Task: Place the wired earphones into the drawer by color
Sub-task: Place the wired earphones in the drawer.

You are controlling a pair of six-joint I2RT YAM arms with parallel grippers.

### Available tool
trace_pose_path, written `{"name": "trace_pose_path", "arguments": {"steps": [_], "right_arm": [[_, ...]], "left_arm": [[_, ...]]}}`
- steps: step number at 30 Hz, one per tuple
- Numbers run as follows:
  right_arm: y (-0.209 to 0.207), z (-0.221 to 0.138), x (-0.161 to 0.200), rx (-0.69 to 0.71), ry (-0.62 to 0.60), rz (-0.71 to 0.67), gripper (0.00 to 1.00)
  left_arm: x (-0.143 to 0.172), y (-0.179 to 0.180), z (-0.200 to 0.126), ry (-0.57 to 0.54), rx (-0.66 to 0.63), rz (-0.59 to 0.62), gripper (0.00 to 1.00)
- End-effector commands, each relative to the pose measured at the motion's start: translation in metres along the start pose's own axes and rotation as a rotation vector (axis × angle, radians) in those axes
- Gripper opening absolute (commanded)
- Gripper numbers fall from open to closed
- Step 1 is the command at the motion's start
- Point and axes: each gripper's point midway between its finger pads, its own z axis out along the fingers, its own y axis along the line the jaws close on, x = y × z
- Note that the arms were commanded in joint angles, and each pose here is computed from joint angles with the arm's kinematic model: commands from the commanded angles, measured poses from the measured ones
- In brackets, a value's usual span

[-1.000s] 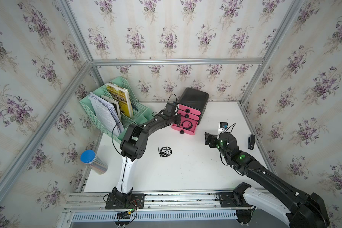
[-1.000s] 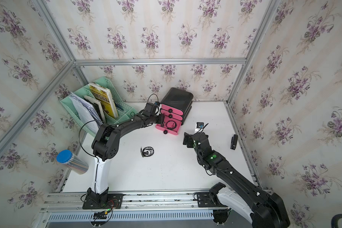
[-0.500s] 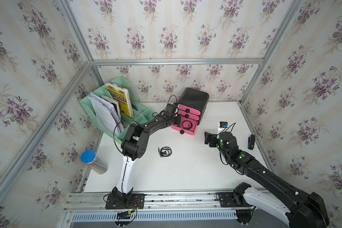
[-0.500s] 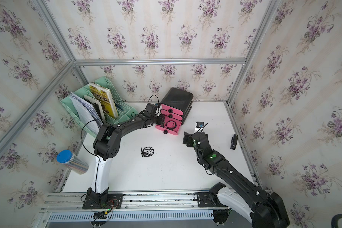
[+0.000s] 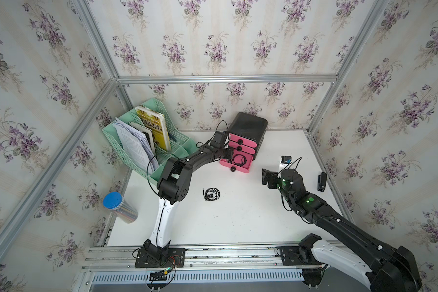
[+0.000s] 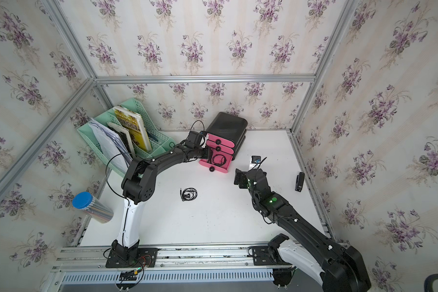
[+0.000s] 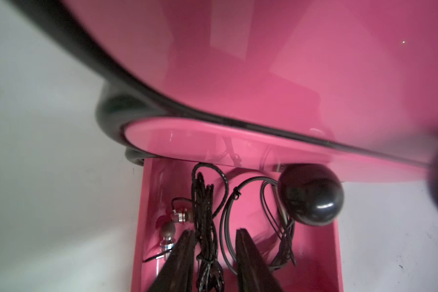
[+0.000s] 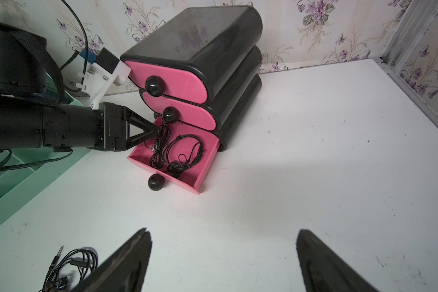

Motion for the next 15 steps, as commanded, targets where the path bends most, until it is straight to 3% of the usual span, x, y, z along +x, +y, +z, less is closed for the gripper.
{"name": "trace_pose_path", "arguments": {"steps": [1, 10, 15], "right_arm": [[0.003, -0.001, -0.005, -0.012, -0.018, 0.005, 0.94], [0.005, -0.001, -0.005, -0.026, -0.015, 0.009, 0.94], [0.006, 0.000, -0.005, -0.031, -0.012, 0.013, 0.94]], "left_arm": [[-0.013, -0.012, -0.015, -0.021, 0.038, 0.003, 0.38], [-0.030, -0.015, -0.044, -0.065, 0.009, -0.012, 0.44], [-0.027, -0.012, -0.034, -0.062, 0.014, -0.028, 0.34]]}}
